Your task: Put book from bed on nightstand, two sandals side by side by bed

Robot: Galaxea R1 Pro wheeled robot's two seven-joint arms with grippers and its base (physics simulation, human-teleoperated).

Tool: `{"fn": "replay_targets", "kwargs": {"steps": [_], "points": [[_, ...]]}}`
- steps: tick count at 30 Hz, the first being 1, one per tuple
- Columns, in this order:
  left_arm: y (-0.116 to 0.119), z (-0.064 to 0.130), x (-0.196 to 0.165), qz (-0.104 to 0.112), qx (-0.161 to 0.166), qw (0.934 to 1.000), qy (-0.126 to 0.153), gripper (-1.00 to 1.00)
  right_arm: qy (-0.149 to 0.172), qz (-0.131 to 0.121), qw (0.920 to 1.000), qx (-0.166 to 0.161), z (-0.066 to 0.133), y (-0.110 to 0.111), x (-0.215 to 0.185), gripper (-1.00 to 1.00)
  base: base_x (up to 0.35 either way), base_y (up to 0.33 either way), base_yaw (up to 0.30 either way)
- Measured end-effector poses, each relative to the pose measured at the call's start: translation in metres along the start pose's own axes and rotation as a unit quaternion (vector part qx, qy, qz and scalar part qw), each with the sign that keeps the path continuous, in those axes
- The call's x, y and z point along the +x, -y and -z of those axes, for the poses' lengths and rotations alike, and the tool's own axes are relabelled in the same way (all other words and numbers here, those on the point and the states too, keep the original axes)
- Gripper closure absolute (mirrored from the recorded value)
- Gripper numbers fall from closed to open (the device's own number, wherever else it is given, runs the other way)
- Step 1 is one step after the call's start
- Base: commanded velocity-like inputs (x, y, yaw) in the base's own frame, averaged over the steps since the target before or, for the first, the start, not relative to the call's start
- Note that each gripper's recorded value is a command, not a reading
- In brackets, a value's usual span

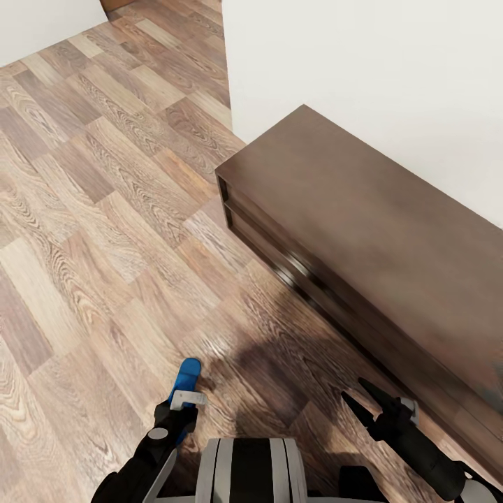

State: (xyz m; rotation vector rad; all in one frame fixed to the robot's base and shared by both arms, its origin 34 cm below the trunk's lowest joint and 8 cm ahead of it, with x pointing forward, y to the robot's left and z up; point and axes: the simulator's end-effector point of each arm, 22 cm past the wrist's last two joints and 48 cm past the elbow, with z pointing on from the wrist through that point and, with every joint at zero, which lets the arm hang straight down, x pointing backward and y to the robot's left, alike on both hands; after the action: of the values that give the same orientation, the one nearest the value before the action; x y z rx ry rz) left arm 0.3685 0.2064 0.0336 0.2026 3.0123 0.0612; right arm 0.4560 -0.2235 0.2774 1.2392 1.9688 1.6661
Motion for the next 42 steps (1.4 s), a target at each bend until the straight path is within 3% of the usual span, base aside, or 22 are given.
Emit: {"fn": "replay_targets", "kwargs": {"steps": [42], "points": [[-0.007, 0.050, -0.079, 0.005, -0.007, 0.9964, 0.084, 1.00, -0.003, 0.057, 0.9964, -0.064, 0.001, -0.076, 0.004, -1.00, 0.000, 0.000, 0.000]]}}
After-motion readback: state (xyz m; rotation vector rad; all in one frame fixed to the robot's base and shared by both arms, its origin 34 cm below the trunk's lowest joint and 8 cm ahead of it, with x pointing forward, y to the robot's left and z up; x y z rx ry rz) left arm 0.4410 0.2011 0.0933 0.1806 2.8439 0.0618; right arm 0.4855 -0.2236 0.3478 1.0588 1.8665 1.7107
